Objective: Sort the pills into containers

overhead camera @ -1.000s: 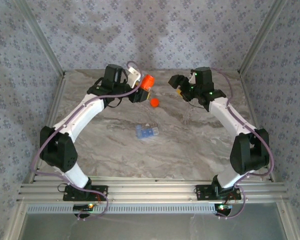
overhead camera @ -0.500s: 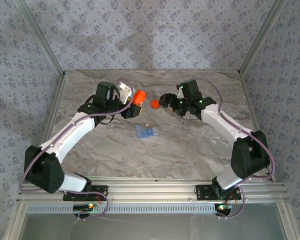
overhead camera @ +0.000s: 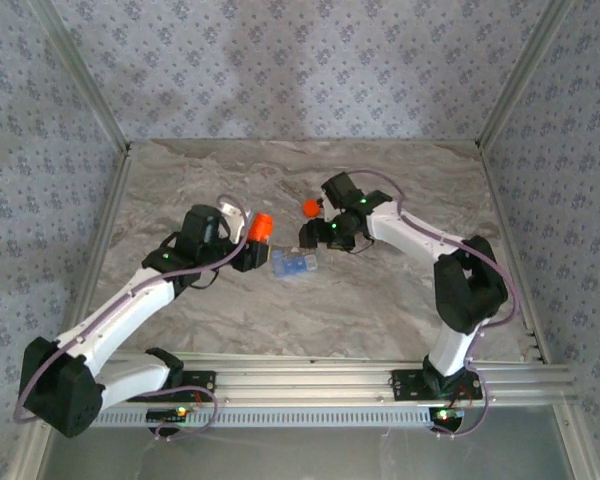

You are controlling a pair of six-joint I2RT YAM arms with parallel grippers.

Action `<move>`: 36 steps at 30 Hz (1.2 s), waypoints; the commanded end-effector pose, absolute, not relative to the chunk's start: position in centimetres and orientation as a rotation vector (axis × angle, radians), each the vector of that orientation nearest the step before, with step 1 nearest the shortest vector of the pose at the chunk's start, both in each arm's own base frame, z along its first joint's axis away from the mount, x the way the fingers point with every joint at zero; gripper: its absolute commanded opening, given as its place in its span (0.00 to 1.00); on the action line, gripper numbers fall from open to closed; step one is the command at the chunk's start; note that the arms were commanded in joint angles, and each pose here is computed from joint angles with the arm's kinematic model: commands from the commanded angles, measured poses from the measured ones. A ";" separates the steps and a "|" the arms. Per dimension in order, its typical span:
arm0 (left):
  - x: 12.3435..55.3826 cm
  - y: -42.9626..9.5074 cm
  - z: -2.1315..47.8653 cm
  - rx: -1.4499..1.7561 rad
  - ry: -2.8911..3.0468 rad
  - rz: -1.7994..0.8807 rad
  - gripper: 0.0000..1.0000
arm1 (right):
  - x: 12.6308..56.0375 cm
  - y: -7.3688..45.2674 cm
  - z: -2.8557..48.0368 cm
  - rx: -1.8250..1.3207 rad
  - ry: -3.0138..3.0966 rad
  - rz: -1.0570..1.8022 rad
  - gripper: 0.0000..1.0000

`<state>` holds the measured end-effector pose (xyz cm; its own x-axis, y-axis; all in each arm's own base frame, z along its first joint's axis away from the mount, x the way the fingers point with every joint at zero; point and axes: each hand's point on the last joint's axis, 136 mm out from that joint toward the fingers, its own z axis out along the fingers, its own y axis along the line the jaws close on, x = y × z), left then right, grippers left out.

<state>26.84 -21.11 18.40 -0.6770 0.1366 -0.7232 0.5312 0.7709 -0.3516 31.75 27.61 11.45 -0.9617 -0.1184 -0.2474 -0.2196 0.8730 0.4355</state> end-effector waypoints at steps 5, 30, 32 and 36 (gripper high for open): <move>25.8 -19.9 17.7 0.380 2.271 -0.705 0.00 | 30.8 28.9 9.8 -0.512 2.882 0.548 0.69; 22.0 -20.3 12.9 0.496 2.478 -0.746 0.00 | 31.9 27.2 6.3 -0.532 2.898 0.490 0.78; 21.8 -20.5 12.5 0.512 2.494 -0.749 0.00 | 32.2 26.8 6.3 -0.492 2.902 0.502 0.78; 21.6 -20.9 11.9 0.537 2.511 -0.757 0.00 | 32.8 26.0 6.0 -0.391 2.913 0.545 0.78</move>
<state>22.14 -20.34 12.08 -0.8198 0.1973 -0.5376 0.4546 0.7951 -0.4014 32.73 26.32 6.54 -0.9344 -0.2791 -0.2212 -0.3372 0.8932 0.2975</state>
